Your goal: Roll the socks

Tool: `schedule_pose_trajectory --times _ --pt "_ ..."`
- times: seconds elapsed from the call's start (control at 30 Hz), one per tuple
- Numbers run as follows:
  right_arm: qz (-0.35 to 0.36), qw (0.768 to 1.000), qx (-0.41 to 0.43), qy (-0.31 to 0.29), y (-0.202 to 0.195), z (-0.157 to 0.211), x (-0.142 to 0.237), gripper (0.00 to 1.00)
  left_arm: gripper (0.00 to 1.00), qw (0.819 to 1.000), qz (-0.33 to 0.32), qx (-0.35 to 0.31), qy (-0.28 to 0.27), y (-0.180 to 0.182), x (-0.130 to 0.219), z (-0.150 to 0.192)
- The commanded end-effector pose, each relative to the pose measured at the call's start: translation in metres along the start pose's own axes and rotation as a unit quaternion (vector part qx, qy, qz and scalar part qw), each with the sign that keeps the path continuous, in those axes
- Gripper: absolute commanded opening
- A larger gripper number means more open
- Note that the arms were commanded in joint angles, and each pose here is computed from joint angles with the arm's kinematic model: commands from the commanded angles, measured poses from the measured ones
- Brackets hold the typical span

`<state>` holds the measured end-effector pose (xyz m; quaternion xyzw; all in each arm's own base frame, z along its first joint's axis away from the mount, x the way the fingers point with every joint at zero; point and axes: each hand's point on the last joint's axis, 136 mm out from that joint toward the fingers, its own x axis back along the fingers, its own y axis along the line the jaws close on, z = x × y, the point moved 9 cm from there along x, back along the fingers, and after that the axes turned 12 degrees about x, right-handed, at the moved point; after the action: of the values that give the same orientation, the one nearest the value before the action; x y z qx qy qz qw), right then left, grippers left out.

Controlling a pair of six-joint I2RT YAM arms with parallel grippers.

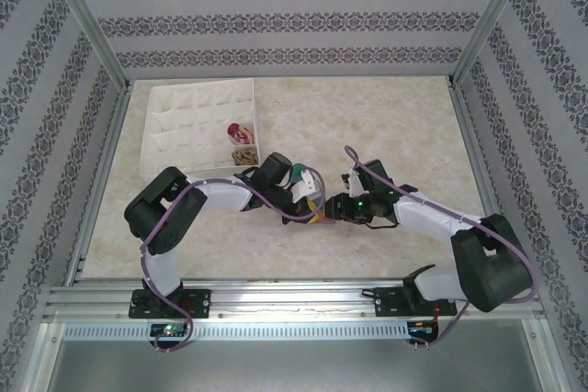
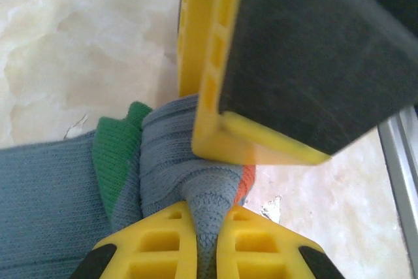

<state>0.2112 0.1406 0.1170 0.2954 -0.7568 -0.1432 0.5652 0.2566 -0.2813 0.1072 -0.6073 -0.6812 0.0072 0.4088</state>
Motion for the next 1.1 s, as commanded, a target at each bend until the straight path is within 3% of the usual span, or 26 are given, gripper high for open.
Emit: schedule_pose_trajectory --times 0.0,0.2,0.33,0.4,0.5,0.67,0.83,0.93,1.07 --pt "-0.004 0.999 0.033 -0.009 0.005 -0.008 -0.006 0.48 0.00 0.997 0.036 0.065 -0.030 0.005 0.002 -0.001" --pt "-0.014 0.999 0.047 0.010 0.007 -0.011 -0.021 0.43 0.00 0.994 0.029 0.102 -0.020 0.012 -0.001 0.006" --pt "-0.013 0.999 0.045 0.028 0.008 -0.012 -0.029 0.24 0.00 0.995 0.013 0.100 -0.005 0.013 0.000 0.009" --pt "-0.004 0.998 0.038 0.041 0.006 -0.011 -0.032 0.13 0.11 0.996 -0.002 0.088 -0.001 0.012 0.003 0.010" --pt "0.006 0.998 0.024 0.056 0.002 -0.007 -0.036 0.06 0.32 0.997 -0.027 0.067 -0.001 0.009 0.011 0.007" --pt "0.017 0.997 0.019 0.071 -0.001 0.005 -0.038 0.00 0.46 0.998 0.001 0.037 -0.053 0.001 0.034 -0.011" --pt "0.034 0.996 0.025 0.079 -0.001 0.013 -0.039 0.00 0.46 0.993 -0.016 0.043 -0.110 0.005 0.058 -0.024" --pt "0.037 0.996 0.028 0.081 0.000 0.014 -0.039 0.00 0.43 0.992 -0.048 0.065 -0.099 0.013 0.057 -0.024" --pt "0.045 0.994 0.035 0.091 0.004 0.018 -0.040 0.00 0.36 0.983 -0.108 0.146 -0.024 0.041 0.041 -0.014"
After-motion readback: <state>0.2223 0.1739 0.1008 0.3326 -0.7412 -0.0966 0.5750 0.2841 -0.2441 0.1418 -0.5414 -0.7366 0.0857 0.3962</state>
